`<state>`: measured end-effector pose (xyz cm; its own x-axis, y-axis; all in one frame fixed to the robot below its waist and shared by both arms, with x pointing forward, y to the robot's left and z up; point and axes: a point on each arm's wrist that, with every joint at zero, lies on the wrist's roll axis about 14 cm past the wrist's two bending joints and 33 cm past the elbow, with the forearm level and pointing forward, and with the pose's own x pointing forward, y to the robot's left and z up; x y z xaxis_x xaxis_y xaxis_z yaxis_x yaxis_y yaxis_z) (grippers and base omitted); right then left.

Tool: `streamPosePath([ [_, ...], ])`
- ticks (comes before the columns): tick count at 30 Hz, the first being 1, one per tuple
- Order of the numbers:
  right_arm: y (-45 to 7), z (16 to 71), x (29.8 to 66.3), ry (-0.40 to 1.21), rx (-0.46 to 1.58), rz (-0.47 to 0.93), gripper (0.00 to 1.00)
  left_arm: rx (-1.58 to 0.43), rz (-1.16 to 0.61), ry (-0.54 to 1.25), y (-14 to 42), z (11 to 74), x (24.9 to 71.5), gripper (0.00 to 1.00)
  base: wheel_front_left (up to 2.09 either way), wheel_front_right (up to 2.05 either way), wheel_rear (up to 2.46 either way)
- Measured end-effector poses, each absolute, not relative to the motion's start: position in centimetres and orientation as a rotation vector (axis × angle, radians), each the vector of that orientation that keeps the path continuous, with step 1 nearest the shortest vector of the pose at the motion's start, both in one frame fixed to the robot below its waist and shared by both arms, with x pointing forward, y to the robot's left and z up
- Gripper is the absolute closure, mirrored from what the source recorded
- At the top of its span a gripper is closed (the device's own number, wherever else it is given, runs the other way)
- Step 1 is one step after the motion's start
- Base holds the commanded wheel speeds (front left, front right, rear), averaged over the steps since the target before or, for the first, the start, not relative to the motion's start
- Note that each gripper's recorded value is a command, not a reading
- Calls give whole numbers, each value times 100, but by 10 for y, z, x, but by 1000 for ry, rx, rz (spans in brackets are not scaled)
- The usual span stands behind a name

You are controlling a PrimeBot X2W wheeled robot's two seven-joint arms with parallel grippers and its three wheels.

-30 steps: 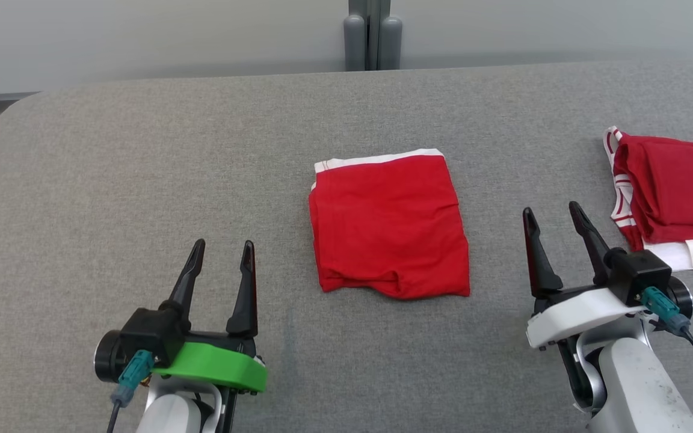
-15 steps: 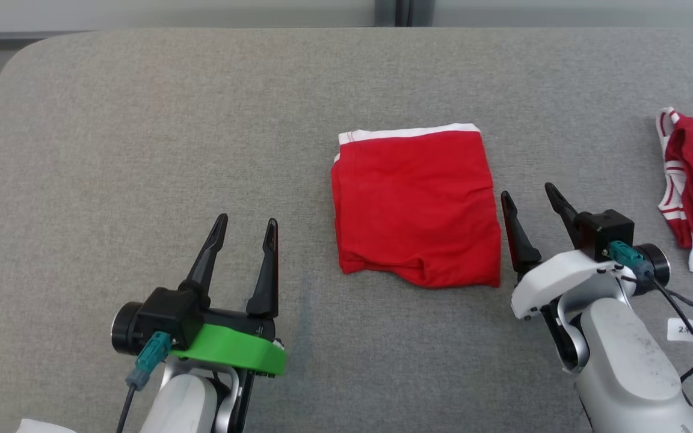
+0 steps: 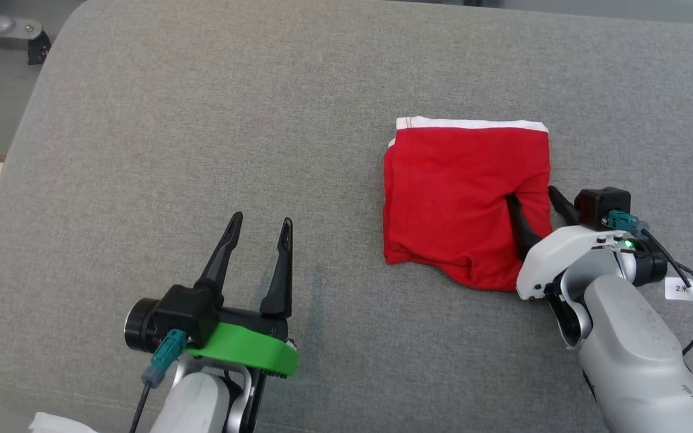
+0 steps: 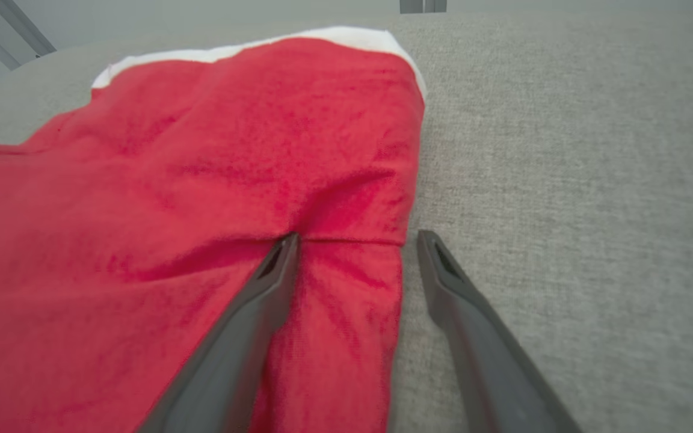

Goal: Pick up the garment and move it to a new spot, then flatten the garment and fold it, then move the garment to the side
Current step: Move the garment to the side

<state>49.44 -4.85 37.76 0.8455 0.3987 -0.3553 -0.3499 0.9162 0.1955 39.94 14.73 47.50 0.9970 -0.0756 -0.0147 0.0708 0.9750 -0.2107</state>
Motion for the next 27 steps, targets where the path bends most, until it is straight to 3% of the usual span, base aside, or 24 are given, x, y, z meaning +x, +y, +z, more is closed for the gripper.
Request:
streamPosePath([
  [1,-47,376,494,411,118,402,56,-209,-74,21,147,476,399,0,0,0,0],
  [2,-47,377,494,413,110,405,100,-205,-76,19,147,477,399,0,0,0,0],
  [15,-78,411,494,236,-202,469,100,-191,-190,-20,115,489,405,0,0,0,0],
  [22,-146,451,499,132,-470,444,100,-203,-331,-49,69,497,419,0,0,0,0],
  [27,-215,471,500,150,-619,365,100,-207,-436,-70,35,503,431,0,0,0,0],
])
